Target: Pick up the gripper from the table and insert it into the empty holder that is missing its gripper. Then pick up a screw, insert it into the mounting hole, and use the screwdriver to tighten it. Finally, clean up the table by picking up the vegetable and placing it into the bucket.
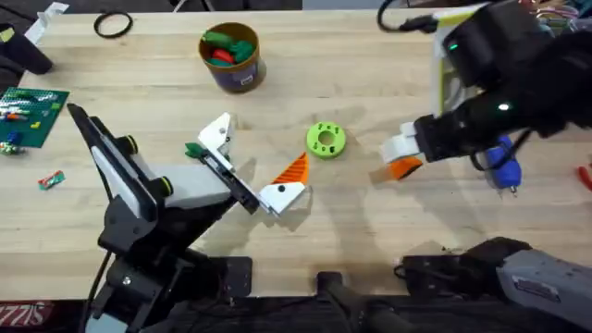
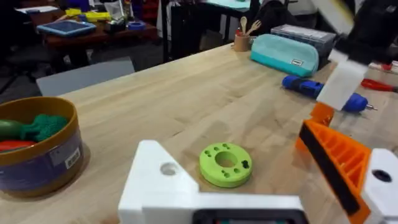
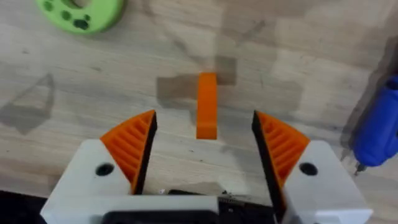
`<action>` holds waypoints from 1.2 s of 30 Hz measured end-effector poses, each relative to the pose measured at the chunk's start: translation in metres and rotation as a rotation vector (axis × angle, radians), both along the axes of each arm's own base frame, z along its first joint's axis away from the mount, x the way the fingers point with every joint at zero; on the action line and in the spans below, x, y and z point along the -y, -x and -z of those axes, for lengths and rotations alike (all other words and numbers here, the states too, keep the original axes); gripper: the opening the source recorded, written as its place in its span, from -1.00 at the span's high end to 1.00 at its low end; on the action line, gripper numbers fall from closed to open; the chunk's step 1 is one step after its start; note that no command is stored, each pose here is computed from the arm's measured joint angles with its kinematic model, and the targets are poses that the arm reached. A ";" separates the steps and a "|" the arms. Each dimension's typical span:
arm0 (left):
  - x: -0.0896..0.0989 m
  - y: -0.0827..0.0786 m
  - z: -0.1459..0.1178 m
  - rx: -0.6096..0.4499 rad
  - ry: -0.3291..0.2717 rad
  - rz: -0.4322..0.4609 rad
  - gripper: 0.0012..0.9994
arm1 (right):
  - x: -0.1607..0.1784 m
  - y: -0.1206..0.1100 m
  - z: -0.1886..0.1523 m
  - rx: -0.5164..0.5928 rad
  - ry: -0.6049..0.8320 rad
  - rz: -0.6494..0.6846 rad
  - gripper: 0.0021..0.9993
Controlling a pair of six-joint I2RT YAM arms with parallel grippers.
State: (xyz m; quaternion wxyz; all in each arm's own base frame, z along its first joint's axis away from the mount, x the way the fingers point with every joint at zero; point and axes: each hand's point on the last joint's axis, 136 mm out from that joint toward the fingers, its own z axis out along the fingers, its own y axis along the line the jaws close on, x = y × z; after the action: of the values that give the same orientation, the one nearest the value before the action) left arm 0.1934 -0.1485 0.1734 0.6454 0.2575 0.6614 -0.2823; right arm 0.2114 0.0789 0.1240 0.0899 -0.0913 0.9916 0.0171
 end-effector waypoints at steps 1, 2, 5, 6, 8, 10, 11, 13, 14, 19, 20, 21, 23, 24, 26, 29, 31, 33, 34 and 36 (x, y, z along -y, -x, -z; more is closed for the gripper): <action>0.000 0.000 0.000 0.000 0.000 0.000 -0.98 | 0.001 0.001 0.006 -0.026 0.010 0.009 -0.85; 0.000 0.000 0.000 0.000 0.000 0.000 -0.98 | 0.001 0.002 0.011 -0.049 0.019 0.017 -0.85; 0.000 0.000 0.000 0.000 0.000 0.000 -0.98 | 0.002 0.004 0.020 -0.098 0.036 0.039 -0.85; 0.000 0.000 0.000 0.000 0.000 0.000 -0.98 | 0.003 0.005 0.022 -0.111 0.040 0.046 -0.85; 0.000 0.000 0.000 0.000 0.000 0.000 -0.98 | 0.003 0.007 0.027 -0.130 0.047 0.055 -0.85; 0.000 0.000 0.000 0.000 0.000 0.000 -0.98 | 0.005 0.009 0.031 -0.147 0.055 0.059 -0.85; 0.000 0.000 0.000 0.000 0.000 0.000 -0.98 | 0.005 0.011 0.034 -0.155 0.058 0.060 -0.85; 0.000 0.000 0.000 0.000 0.000 0.000 -0.98 | 0.006 0.013 0.038 -0.161 0.062 0.066 -0.85; 0.000 0.000 0.000 0.000 0.000 0.000 -0.98 | 0.006 0.011 0.039 -0.156 0.060 0.068 -0.85; 0.000 0.000 0.000 0.000 0.000 0.000 -0.98 | 0.004 0.008 0.040 -0.142 0.053 0.077 -0.73; 0.000 0.000 0.000 0.000 0.000 0.000 -0.98 | 0.004 0.008 0.040 -0.142 0.053 0.076 -0.65; 0.000 0.000 0.000 0.000 0.000 0.000 -0.98 | 0.004 0.007 0.040 -0.141 0.052 0.079 -0.50; 0.000 0.000 0.000 0.000 0.000 0.001 -0.98 | 0.004 0.006 0.040 -0.134 0.049 0.079 -0.18; 0.000 0.000 0.000 0.000 0.000 0.000 -0.98 | 0.003 0.005 0.040 -0.132 0.048 0.081 0.05; 0.000 0.000 0.000 0.000 0.000 0.000 -0.98 | 0.003 0.004 0.040 -0.128 0.046 0.084 0.53; 0.000 0.000 0.000 0.000 0.000 0.000 -0.98 | 0.003 0.004 0.040 -0.127 0.046 0.082 0.92; 0.000 0.000 0.000 0.000 0.000 0.000 -0.98 | 0.003 0.004 0.040 -0.127 0.046 0.087 0.98; 0.000 0.000 0.000 0.000 0.000 0.000 -0.98 | 0.003 0.004 0.040 -0.128 0.046 0.087 0.98; 0.000 0.000 0.000 0.000 0.000 0.000 -0.98 | 0.003 0.005 0.039 -0.130 0.047 0.087 0.98; 0.000 0.000 0.000 0.000 0.000 0.000 -0.98 | 0.004 0.007 0.037 -0.140 0.051 0.087 0.98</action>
State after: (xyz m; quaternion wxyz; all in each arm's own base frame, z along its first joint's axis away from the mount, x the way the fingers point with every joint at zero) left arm 0.1934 -0.1485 0.1734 0.6454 0.2576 0.6613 -0.2824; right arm 0.2046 0.0748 0.0868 0.0185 -0.0490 0.9986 -0.0056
